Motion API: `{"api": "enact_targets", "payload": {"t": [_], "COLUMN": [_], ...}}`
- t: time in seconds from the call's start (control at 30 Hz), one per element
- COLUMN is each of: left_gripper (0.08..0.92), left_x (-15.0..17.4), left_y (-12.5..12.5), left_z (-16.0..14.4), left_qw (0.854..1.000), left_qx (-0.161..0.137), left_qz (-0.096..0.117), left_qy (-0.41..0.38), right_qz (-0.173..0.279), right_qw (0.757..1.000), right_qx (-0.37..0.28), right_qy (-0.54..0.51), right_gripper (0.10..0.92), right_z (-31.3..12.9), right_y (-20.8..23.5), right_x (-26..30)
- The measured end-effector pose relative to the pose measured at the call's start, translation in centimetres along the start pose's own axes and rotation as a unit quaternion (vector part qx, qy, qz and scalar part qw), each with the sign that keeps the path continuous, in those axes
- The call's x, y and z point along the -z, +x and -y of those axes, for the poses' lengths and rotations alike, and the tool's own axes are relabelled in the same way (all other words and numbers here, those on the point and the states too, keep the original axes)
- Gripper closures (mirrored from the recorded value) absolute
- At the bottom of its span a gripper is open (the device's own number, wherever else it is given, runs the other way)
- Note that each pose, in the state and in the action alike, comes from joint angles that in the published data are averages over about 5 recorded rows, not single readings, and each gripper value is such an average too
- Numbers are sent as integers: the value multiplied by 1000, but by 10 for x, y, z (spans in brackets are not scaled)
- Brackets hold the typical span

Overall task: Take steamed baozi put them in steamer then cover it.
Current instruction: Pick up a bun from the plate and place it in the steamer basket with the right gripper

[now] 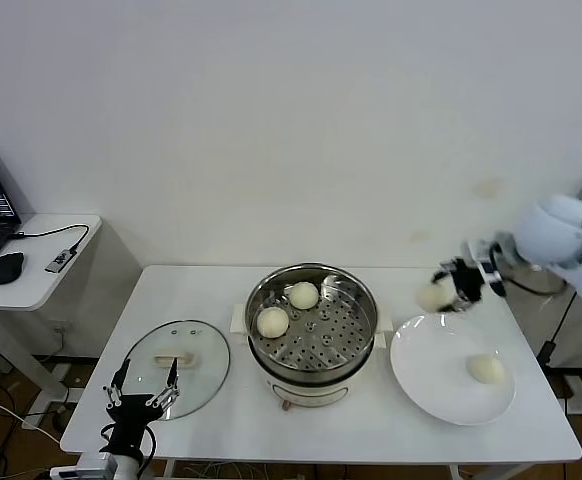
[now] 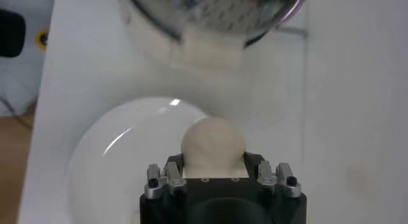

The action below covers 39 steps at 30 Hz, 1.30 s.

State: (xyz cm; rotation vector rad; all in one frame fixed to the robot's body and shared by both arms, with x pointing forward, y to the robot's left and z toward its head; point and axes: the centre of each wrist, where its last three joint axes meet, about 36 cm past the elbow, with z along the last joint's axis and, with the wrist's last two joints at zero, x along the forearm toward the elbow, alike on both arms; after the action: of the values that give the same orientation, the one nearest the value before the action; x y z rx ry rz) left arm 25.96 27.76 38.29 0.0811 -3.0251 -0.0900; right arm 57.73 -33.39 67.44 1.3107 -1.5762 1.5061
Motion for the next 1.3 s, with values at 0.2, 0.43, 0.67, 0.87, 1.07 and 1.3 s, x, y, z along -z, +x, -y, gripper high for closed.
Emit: {"api": "enact_targets", "payload": {"t": [0.2, 0.43, 0.67, 0.87, 1.07, 1.3], "left_gripper": [177, 177, 177, 177, 177, 177], "left_x": [1, 1, 2, 5, 8, 11], "left_y": [1, 2, 3, 4, 5, 7], "left_z": [-2, -5, -10, -11, -12, -12], "left_qw": [1000, 1000, 1000, 1000, 1000, 999], "left_qx": [6, 15, 21, 25, 29, 32], "left_qz": [1, 2, 4, 8, 12, 15], "left_qy": [1, 0, -3, -2, -1, 2], "right_qz": [46, 76, 82, 86, 89, 87], "right_qw": [997, 987, 966, 939, 909, 875], "right_qx": [0, 24, 55, 73, 91, 106], "right_qy": [57, 139, 238, 323, 396, 465], "right_gripper": [426, 428, 428, 421, 420, 420], "right_z": [24, 34, 32, 28, 24, 24], "right_y": [-6, -32, -69, -97, -117, -128], "right_x": [58, 116, 153, 175, 193, 207]}}
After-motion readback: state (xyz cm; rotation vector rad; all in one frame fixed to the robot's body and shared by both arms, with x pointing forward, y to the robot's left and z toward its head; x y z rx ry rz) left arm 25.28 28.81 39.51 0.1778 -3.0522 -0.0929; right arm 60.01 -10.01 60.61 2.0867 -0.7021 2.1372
